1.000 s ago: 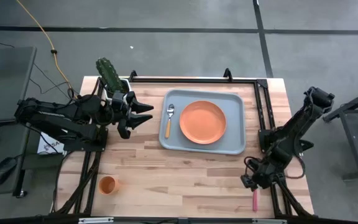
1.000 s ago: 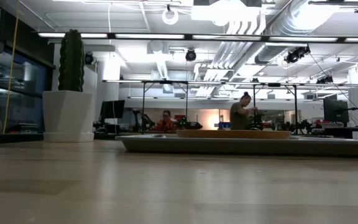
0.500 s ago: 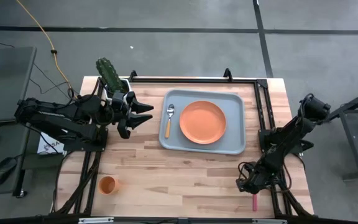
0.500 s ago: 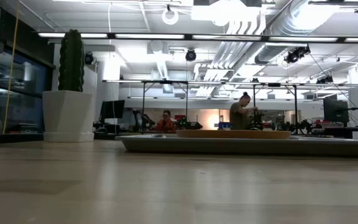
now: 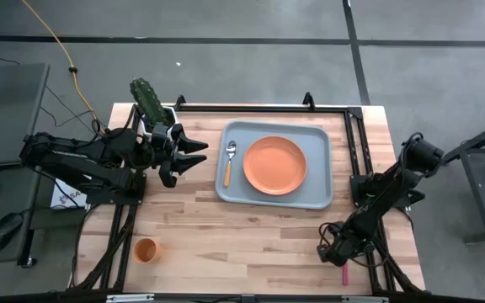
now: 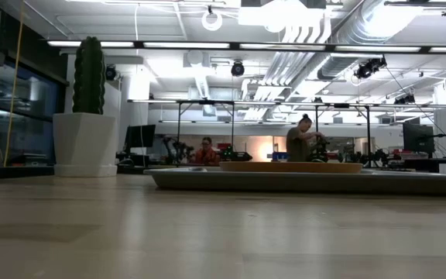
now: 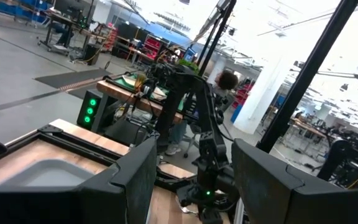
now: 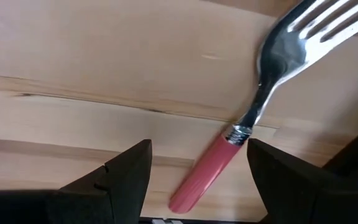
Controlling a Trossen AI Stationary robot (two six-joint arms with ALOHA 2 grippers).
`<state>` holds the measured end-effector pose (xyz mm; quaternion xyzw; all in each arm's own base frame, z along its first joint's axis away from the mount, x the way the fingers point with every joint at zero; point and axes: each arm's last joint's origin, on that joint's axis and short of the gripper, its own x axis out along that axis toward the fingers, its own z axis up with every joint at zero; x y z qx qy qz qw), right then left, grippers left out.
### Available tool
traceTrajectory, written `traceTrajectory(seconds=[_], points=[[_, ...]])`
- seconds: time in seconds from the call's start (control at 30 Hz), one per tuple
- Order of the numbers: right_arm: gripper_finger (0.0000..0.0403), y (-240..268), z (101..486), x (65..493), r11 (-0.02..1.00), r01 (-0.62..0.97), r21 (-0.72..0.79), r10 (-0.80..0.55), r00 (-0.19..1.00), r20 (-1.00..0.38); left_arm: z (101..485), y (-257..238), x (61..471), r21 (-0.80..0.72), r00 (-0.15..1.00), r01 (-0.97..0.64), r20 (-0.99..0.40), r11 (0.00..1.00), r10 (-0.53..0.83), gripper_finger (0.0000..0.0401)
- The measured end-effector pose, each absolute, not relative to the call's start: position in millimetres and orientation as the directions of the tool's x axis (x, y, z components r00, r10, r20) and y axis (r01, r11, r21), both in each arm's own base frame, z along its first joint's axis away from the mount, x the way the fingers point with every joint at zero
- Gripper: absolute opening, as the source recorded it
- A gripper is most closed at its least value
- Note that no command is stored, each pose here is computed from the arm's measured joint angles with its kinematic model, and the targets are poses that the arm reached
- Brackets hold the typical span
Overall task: Pick and place plate/cup/fork/spoon on tray
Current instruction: Put the pink fork to the left of the orange plate on the gray serving tray
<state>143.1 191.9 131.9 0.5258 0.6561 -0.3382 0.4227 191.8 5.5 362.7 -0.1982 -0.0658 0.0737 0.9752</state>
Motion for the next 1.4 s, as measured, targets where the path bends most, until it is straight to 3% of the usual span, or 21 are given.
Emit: traceTrajectory(seconds=[0.23, 0.67, 1.23, 1.4], points=[[0.0256, 195.5, 125.3, 146.3, 0.262, 0.965, 0.019, 0.404, -0.092, -0.910, 362.8, 5.5, 191.8, -0.397, 0.980, -0.118, 0.099, 0.910, 0.170, 0.0193], [0.0256, 194.8, 124.1, 148.4, 0.545, 0.823, 0.161, 0.407, -0.092, -0.909, 362.8, 5.5, 191.8, -0.396, 0.980, -0.118, 0.099, 0.911, 0.170, 0.0193], [0.0256, 191.7, 123.0, 151.1, 0.231, 0.973, 0.013, 0.398, -0.083, -0.914, 362.8, 5.5, 191.8, -0.395, 0.980, -0.118, 0.099, 0.911, 0.170, 0.0193], [0.0232, 191.2, 122.9, 150.9, 0.187, 0.982, -0.010, 0.394, -0.084, -0.915, 362.8, 5.5, 191.8, -0.395, 0.980, -0.118, 0.099, 0.911, 0.170, 0.0193]])
